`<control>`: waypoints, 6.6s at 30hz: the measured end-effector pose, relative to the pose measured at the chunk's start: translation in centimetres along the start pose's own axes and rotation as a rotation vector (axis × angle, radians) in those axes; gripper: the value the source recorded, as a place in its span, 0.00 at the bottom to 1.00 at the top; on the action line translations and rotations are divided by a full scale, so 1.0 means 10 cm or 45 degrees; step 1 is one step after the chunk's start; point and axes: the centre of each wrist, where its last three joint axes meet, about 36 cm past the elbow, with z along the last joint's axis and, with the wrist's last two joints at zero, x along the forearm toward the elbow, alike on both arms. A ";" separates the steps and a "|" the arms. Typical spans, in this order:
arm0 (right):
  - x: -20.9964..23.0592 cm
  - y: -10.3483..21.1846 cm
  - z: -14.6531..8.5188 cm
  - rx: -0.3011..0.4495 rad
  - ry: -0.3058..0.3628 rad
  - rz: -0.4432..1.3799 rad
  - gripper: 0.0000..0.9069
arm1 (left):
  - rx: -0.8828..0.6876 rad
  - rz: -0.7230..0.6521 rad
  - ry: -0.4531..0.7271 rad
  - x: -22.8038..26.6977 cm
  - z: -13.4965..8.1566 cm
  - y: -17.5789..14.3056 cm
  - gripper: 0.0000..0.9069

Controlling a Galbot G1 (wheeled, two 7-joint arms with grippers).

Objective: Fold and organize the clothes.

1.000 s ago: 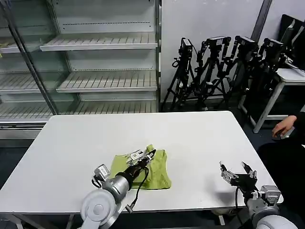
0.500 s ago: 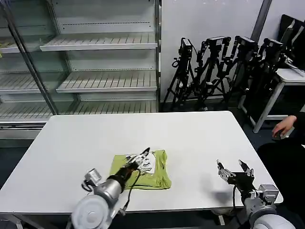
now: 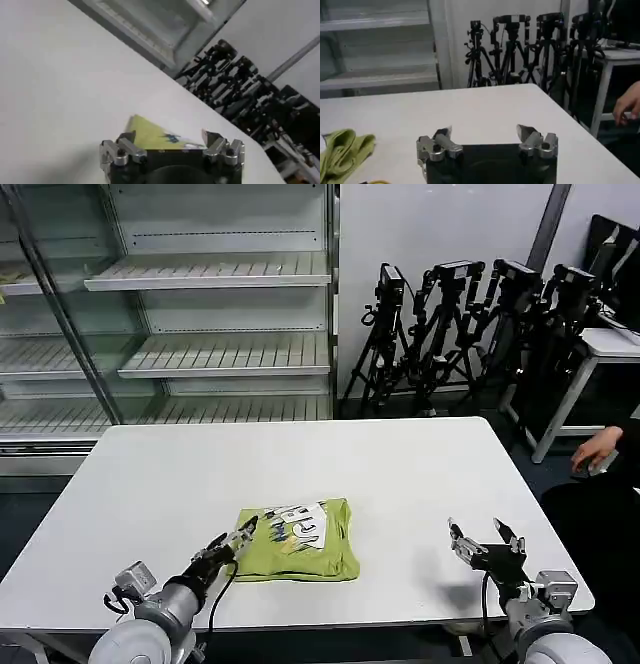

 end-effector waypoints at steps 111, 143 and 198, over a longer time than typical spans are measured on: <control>0.25 0.09 -0.13 -0.033 -0.146 0.062 1.00 | -1.195 0.101 -0.042 -0.82 0.66 -0.57 0.09; 0.17 0.10 -0.18 0.021 -0.155 0.029 1.00 | -0.805 0.202 -0.243 -1.23 0.42 -1.14 1.00; 0.32 0.06 -0.23 0.033 -0.152 0.038 1.00 | -0.027 0.267 0.123 -0.54 -0.24 0.10 1.00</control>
